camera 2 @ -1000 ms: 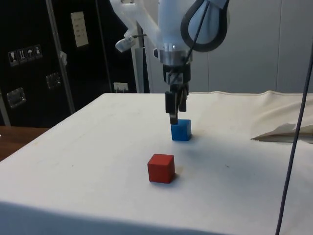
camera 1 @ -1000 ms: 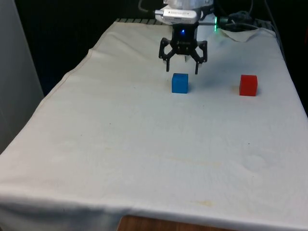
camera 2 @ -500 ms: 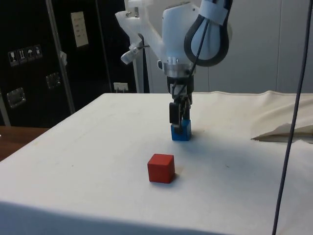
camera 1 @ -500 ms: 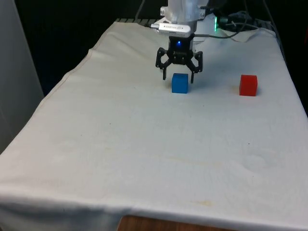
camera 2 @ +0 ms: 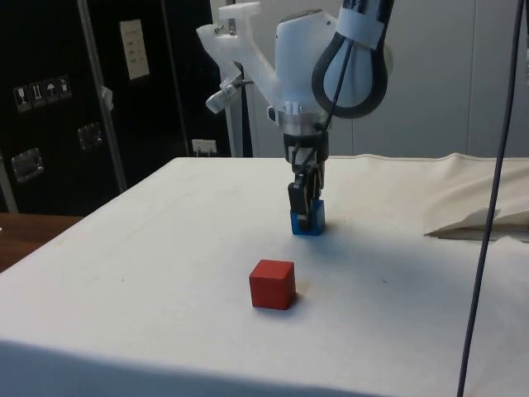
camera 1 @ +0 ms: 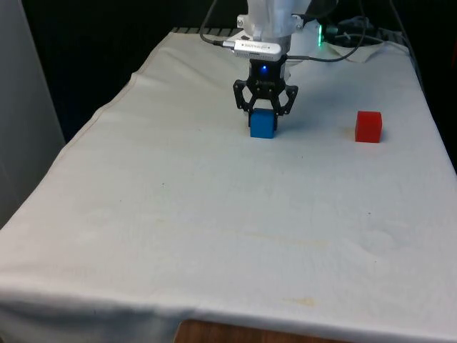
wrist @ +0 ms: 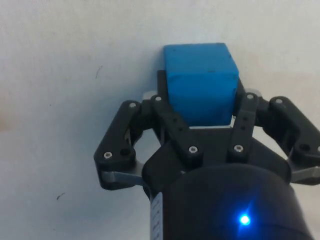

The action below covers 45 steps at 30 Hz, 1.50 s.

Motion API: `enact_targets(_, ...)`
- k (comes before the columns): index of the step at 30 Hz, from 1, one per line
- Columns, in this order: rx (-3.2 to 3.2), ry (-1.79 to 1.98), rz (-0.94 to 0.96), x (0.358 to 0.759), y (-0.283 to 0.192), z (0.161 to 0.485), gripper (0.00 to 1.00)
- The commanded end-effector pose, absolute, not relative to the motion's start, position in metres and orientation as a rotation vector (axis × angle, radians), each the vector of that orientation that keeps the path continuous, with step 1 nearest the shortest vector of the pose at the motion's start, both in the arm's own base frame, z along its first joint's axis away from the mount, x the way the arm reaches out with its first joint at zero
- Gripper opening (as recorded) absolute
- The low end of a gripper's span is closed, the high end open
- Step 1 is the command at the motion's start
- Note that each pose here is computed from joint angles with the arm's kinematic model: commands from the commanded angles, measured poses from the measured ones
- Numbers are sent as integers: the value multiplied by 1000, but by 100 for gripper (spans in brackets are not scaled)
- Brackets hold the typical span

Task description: Stack the two cubes.

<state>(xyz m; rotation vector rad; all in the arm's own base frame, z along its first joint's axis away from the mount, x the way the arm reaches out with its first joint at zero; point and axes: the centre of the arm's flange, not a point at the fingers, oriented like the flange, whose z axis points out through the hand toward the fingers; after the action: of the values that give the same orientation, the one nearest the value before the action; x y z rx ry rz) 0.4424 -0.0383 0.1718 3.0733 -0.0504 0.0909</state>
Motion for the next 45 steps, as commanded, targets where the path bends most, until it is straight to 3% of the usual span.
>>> enact_targets(1, 3075, -51, 102, 442, -38, 170, 2)
enact_targets(13, 3073, -51, 97, 443, -38, 174, 2)
enact_targets(45, 3089, -45, 221, 438, -30, 272, 2)
